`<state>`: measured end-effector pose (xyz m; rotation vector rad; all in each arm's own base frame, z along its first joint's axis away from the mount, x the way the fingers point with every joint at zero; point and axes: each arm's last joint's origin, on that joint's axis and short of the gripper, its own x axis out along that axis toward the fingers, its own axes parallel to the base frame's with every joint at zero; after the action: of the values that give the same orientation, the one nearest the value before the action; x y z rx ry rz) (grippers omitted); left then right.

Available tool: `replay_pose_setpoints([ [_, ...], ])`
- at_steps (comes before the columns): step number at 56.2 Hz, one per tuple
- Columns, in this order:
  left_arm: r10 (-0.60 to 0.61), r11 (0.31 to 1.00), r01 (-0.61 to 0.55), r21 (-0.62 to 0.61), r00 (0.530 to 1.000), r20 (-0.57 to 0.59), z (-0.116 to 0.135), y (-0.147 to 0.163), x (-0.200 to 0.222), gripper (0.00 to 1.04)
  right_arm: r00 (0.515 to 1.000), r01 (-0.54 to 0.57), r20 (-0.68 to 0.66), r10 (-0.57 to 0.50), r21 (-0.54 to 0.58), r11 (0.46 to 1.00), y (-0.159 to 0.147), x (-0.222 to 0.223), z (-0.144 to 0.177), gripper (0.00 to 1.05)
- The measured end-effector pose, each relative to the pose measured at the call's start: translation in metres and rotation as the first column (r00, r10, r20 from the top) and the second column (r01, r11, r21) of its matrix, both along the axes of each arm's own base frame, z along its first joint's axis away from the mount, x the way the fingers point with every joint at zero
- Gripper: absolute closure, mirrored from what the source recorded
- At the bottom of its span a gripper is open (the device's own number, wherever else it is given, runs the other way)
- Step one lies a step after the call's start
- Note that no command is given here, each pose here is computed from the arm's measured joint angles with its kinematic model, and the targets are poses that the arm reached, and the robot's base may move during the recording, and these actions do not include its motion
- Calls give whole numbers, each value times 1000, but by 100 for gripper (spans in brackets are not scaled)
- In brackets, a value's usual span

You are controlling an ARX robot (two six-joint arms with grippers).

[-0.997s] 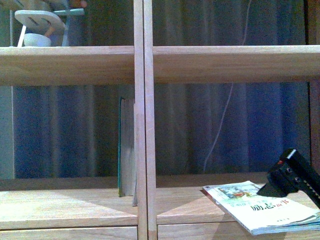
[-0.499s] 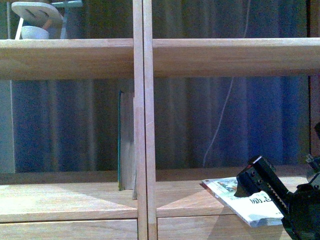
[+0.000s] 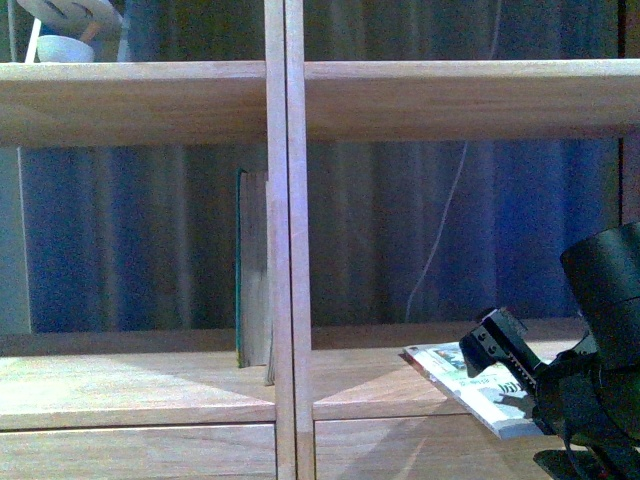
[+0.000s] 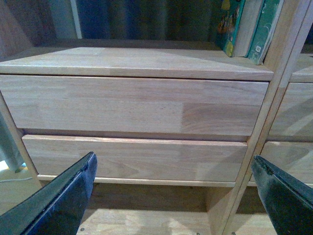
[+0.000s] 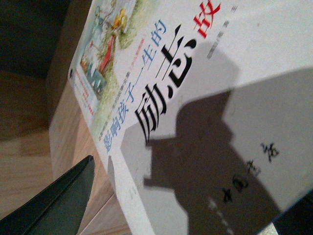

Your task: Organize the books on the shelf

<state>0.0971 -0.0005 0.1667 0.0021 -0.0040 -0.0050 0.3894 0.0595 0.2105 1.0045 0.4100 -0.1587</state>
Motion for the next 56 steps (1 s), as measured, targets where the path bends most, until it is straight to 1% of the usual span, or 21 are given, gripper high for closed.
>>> replay_pose_setpoints([
  [14, 0, 1000, 0, 0, 1000, 0, 0, 0, 0, 7, 1000, 15, -25, -16, -20, 1000, -1, 18, -7, 7],
  [16, 0, 1000, 0, 0, 1000, 0, 0, 0, 0, 7, 1000, 18, -24, -19, -23, 1000, 0, 20, -6, 10],
  [18, 0, 1000, 0, 0, 1000, 0, 0, 0, 0, 7, 1000, 22, -21, -22, -28, 999, 0, 21, -4, 17],
  [21, 0, 1000, 0, 0, 1000, 0, 0, 0, 0, 7, 1000, 24, -13, -25, -32, 999, 0, 22, -2, 23],
  [23, 0, 1000, 0, 0, 1000, 0, 0, 0, 0, 7, 1000, 29, -6, -29, -35, 999, -1, 23, 0, 30],
  [28, 0, 1000, 0, 0, 1000, 0, 0, 0, 0, 7, 999, 34, -1, -34, -44, 998, -3, 24, 2, 41],
  [30, 0, 1000, 0, 0, 1000, 0, 0, 0, 0, 7, 999, 38, 2, -38, -47, 998, -4, 25, 2, 48],
  [38, 0, 1000, 0, 0, 1000, 0, 0, 0, 0, 7, 999, 45, 22, -44, -55, 997, -8, 25, 6, 68],
  [40, 0, 1000, 0, 0, 1000, 0, 0, 0, 0, 7, 998, 47, 31, -45, -56, 997, -10, 25, 8, 75],
  [46, 0, 1000, 0, 0, 1000, 0, 0, 0, 0, 7, 998, 36, 60, -32, -51, 998, -12, 24, 15, 90],
  [50, 0, 1000, 0, 0, 1000, 0, 0, 0, 0, 7, 996, 24, 85, -19, -53, 998, -12, 22, 21, 96],
  [56, 0, 1000, 0, 0, 1000, 0, 0, 0, 0, 7, 994, 12, 108, -5, -63, 998, -14, 15, 27, 97],
])
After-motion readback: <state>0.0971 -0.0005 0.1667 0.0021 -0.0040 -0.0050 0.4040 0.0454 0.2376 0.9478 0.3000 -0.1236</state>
